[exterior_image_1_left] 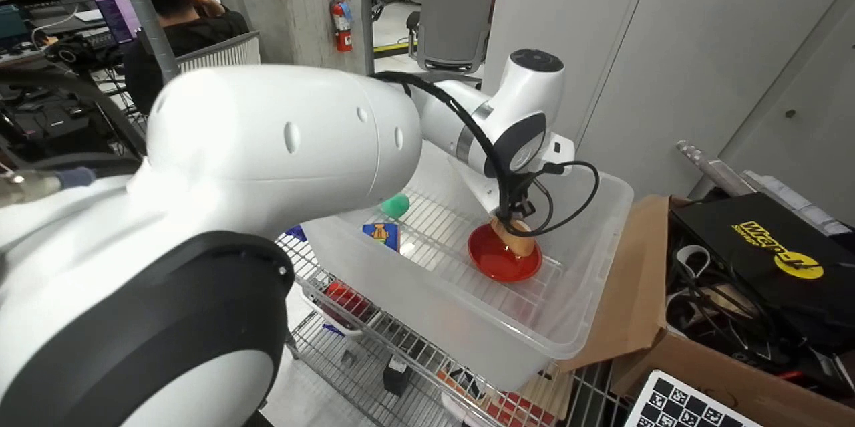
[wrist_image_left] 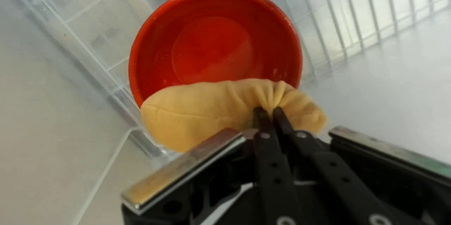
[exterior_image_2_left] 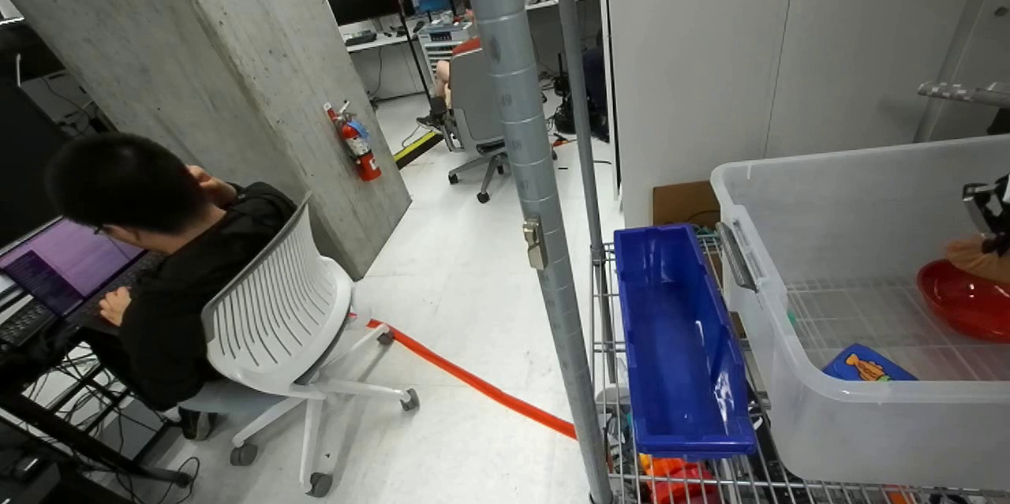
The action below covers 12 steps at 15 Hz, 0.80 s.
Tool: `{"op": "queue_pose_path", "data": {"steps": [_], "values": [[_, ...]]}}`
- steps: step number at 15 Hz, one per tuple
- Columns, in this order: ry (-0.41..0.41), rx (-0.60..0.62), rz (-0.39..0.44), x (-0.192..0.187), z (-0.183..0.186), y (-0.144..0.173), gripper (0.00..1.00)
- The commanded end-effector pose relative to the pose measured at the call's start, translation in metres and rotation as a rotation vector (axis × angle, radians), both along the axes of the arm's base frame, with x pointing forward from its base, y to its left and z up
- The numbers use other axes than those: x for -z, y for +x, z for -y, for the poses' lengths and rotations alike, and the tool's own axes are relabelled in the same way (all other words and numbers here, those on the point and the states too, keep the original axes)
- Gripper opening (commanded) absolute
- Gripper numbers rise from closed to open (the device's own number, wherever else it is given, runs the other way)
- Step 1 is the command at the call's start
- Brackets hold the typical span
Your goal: Remove the bread from the red bowl
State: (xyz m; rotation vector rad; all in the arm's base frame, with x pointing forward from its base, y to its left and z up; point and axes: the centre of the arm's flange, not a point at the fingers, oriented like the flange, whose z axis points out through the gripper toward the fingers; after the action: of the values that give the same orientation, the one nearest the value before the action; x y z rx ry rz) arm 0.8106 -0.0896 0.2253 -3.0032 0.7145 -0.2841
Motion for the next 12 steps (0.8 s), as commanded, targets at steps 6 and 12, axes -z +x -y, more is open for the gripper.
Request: {"op": "queue_pose_path", "data": {"steps": [6, 12], "values": [[0.22, -0.301, -0.019, -0.009, -0.136, -0.042, 0.01], [0.216, -0.287, -0.059, 0.044, -0.148, -0.047, 0.01]]}}
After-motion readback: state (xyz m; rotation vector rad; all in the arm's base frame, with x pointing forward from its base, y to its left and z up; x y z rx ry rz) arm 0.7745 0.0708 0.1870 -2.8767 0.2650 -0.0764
